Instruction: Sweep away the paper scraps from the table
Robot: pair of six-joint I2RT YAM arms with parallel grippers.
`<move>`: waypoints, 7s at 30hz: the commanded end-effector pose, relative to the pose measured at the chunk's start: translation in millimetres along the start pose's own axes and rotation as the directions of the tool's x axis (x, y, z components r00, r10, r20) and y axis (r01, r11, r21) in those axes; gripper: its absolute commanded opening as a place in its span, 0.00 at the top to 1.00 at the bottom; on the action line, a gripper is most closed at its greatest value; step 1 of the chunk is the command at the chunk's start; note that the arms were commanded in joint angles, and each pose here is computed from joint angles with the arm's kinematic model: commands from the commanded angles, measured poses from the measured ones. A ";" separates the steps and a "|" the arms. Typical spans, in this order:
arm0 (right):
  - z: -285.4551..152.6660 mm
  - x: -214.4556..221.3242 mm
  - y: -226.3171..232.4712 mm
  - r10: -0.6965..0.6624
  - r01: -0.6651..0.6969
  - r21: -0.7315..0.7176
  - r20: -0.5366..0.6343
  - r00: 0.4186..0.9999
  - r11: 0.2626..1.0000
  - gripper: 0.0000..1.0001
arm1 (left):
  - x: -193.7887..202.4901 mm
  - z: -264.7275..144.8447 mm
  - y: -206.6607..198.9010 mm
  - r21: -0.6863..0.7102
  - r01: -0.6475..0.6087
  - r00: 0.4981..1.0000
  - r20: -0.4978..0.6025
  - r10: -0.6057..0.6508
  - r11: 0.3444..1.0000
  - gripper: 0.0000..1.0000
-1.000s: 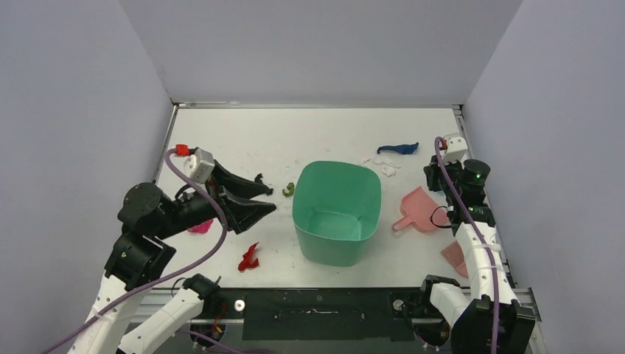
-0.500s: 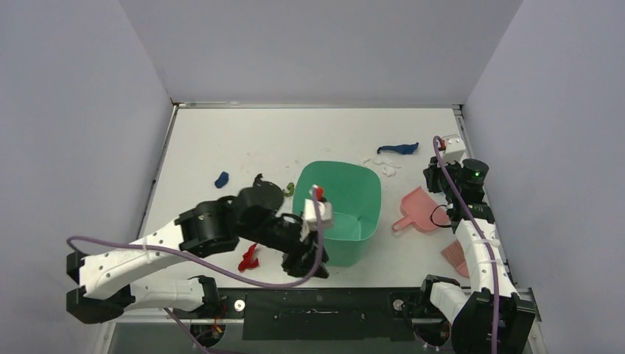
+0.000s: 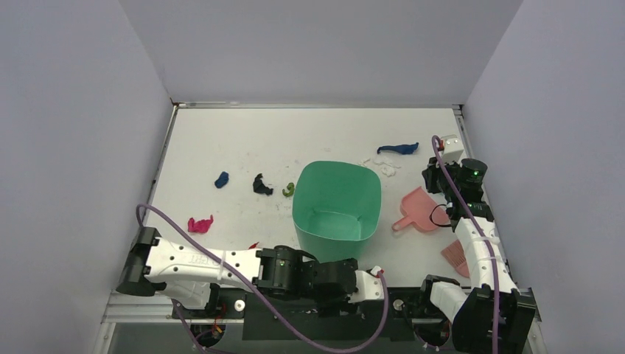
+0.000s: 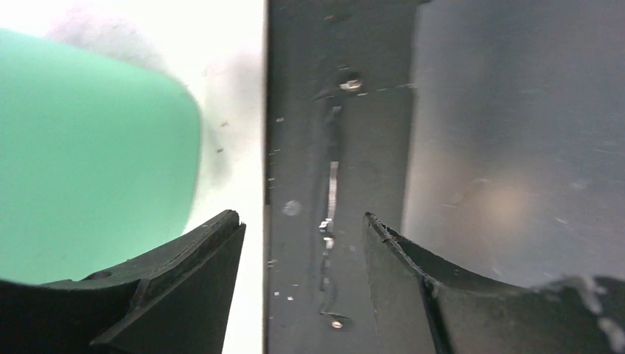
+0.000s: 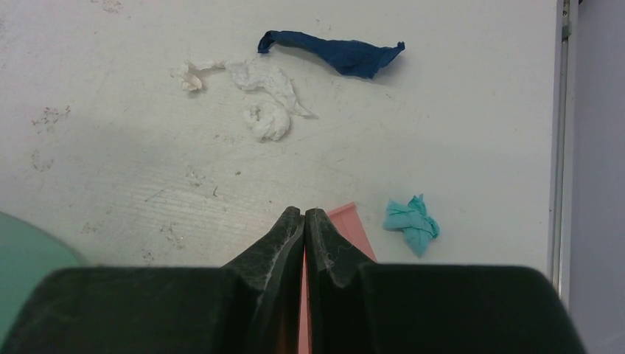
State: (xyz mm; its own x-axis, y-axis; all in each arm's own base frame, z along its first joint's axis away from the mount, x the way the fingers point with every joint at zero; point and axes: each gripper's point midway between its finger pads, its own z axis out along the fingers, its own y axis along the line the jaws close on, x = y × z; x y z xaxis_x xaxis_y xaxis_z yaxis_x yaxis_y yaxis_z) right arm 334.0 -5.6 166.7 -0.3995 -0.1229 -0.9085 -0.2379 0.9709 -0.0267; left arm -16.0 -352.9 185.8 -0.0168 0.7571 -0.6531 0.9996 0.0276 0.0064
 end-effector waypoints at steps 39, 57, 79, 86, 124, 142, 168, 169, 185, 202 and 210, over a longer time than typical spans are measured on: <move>-11.8 -33.4 -1.4 -0.038 0.040 -0.016 0.099 0.994 0.999 0.95 | -82.8 52.3 166.3 -0.357 0.146 0.975 0.210 -0.073 0.923 0.39; -9.4 -30.1 -7.8 -0.022 0.022 -0.001 0.080 0.997 1.000 0.95 | -47.0 85.4 286.0 -0.499 0.275 0.959 0.081 -0.271 0.822 0.39; -6.4 -25.4 -8.8 -0.008 0.009 -0.007 0.067 0.998 1.000 0.95 | -64.3 4.7 381.8 -0.614 0.273 0.962 0.168 -0.216 0.740 0.40; -2.2 -18.1 -8.5 -0.002 0.003 -0.016 0.044 0.999 1.000 0.94 | -101.0 -15.1 308.1 -0.574 0.228 0.970 0.199 -0.137 0.787 0.36; -175.1 175.5 -93.5 -0.259 0.215 -0.155 -0.730 0.632 0.964 0.37 | -14.1 -79.2 263.5 -0.161 0.725 0.587 0.653 -0.479 0.669 0.18; -235.3 258.1 -109.0 -0.235 -0.001 -0.361 -0.608 0.759 0.933 0.42 | -6.6 -73.0 269.3 -0.199 0.723 0.608 0.637 -0.473 0.662 0.18; -196.8 274.8 -93.9 -0.318 0.126 -0.334 -0.619 0.718 0.934 0.59 | -5.0 -67.8 269.4 -0.198 0.723 0.614 0.622 -0.485 0.662 0.18; -196.0 276.0 -90.7 -0.316 0.119 -0.339 -0.619 0.719 0.933 0.64 | -4.8 -67.9 269.3 -0.199 0.722 0.615 0.622 -0.484 0.662 0.18; -209.2 154.7 -83.8 -0.320 0.220 -0.254 -0.482 0.815 0.942 0.95 | -6.4 -69.2 267.6 -0.192 0.721 0.613 0.623 -0.485 0.665 0.19; -166.1 17.4 -21.5 -0.430 0.418 -0.148 -0.059 0.901 0.896 0.95 | -15.1 -64.7 260.6 -0.117 0.724 0.581 0.635 -0.510 0.679 0.19; -145.6 -20.5 -12.6 -0.251 0.258 -0.194 0.060 0.966 0.947 0.95 | -29.4 -69.2 250.8 -0.036 0.698 0.546 0.673 -0.499 0.715 0.20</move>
State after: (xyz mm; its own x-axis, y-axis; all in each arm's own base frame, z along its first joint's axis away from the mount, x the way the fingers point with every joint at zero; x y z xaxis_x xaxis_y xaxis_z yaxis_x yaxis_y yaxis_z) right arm 191.6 -59.0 215.2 -0.3458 -0.4948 -0.7973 -0.5397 0.7999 -0.2623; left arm 236.5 -314.4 226.8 -0.5420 0.0380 -0.8395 0.6581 0.6404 -0.3959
